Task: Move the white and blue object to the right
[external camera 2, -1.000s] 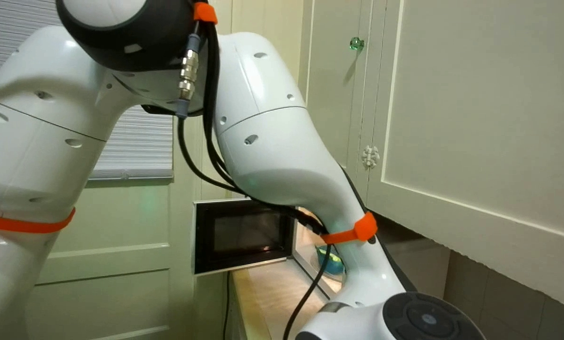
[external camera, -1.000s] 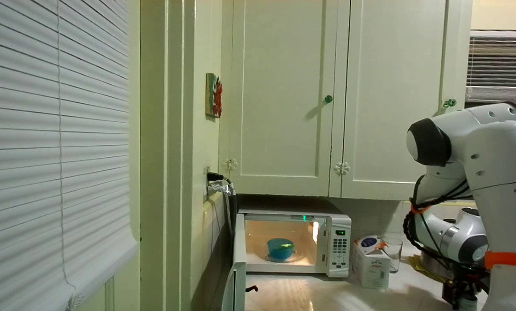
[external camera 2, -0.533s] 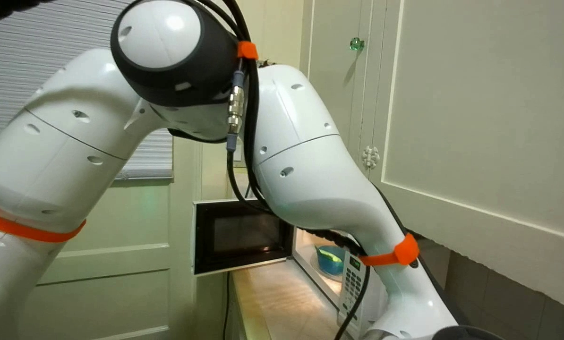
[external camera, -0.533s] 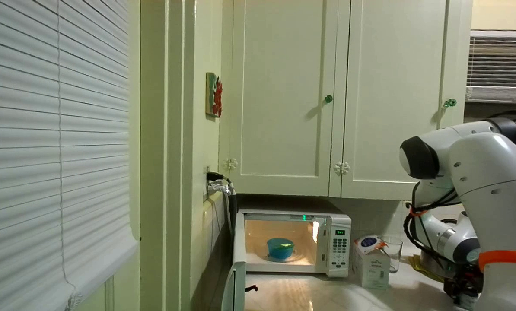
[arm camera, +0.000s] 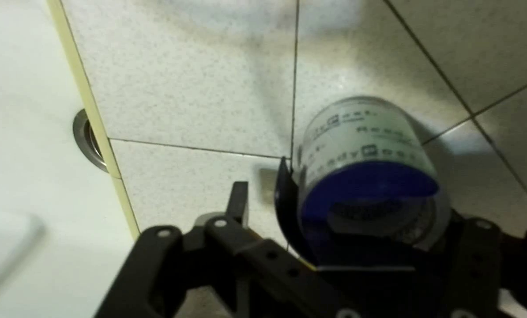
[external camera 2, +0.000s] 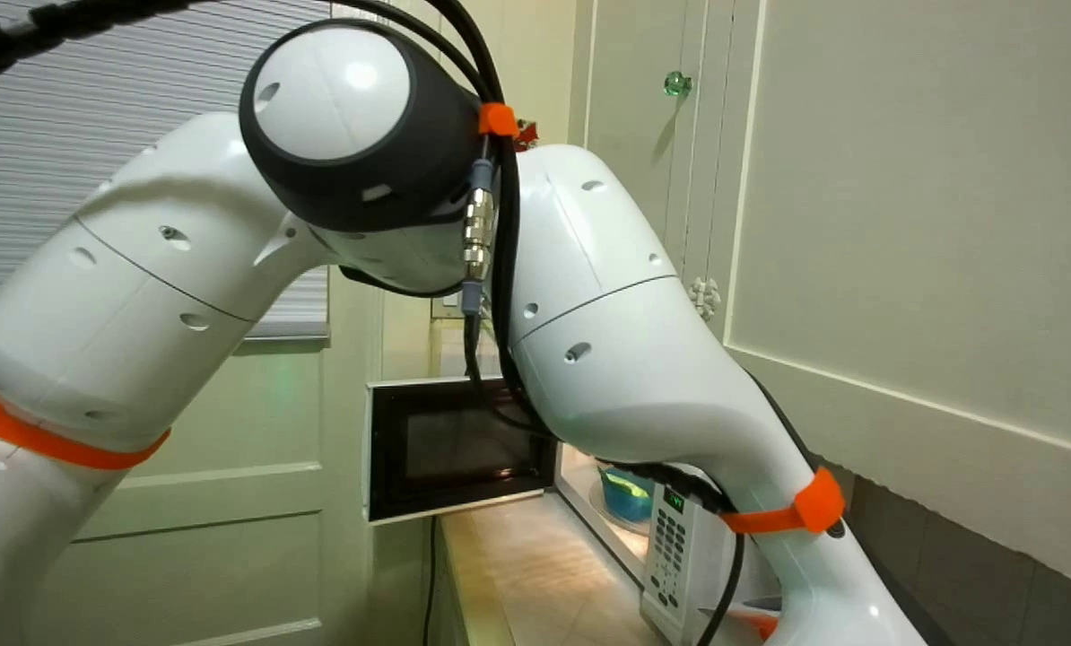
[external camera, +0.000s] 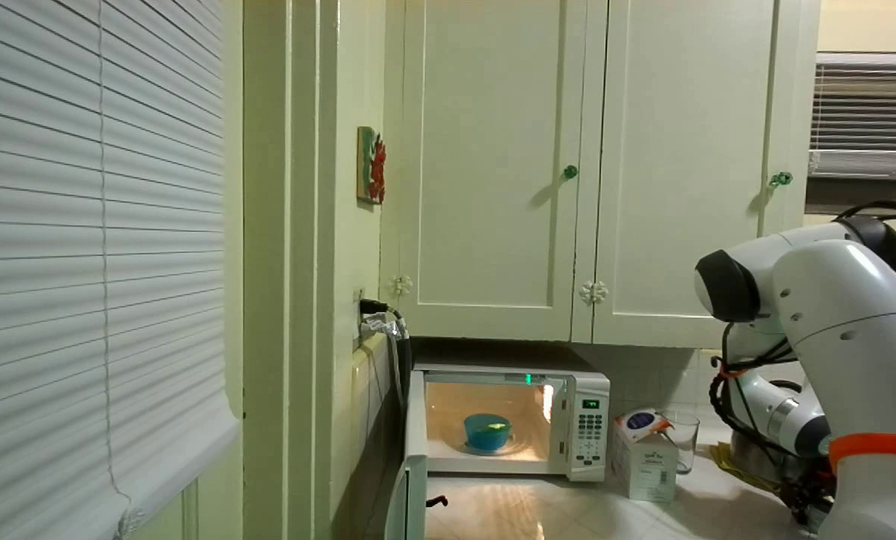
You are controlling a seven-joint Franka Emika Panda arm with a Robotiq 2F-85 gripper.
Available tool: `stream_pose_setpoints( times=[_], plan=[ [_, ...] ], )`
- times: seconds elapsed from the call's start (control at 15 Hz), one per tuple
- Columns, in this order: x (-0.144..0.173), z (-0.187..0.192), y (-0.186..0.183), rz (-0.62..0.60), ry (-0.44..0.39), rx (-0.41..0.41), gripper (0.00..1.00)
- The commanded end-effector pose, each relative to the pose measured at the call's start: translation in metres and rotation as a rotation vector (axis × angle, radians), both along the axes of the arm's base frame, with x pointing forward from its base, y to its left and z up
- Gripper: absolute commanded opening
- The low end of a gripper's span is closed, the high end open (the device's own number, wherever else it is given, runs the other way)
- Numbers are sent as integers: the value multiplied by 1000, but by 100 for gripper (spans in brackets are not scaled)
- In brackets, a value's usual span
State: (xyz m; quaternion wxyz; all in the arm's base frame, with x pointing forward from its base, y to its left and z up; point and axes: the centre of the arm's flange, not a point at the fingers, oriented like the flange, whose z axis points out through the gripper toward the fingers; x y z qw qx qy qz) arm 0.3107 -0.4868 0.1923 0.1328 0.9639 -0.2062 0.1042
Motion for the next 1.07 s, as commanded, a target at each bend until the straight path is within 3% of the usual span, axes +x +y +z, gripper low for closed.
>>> stream_pose_setpoints(
  times=[0.0, 0.13, 0.27, 0.4, 0.73, 1.0],
  plan=[
    [4, 16, 7, 21, 18, -2, 100],
    [3, 41, 12, 39, 47, -7, 100],
    [3, 63, 11, 46, 75, -64, 100],
    [2, 92, 11, 56, 60, -75, 100],
    [3, 141, 61, 173, 19, 87, 100],
    [16, 165, 132, 199, -36, 257, 100]
  ],
)
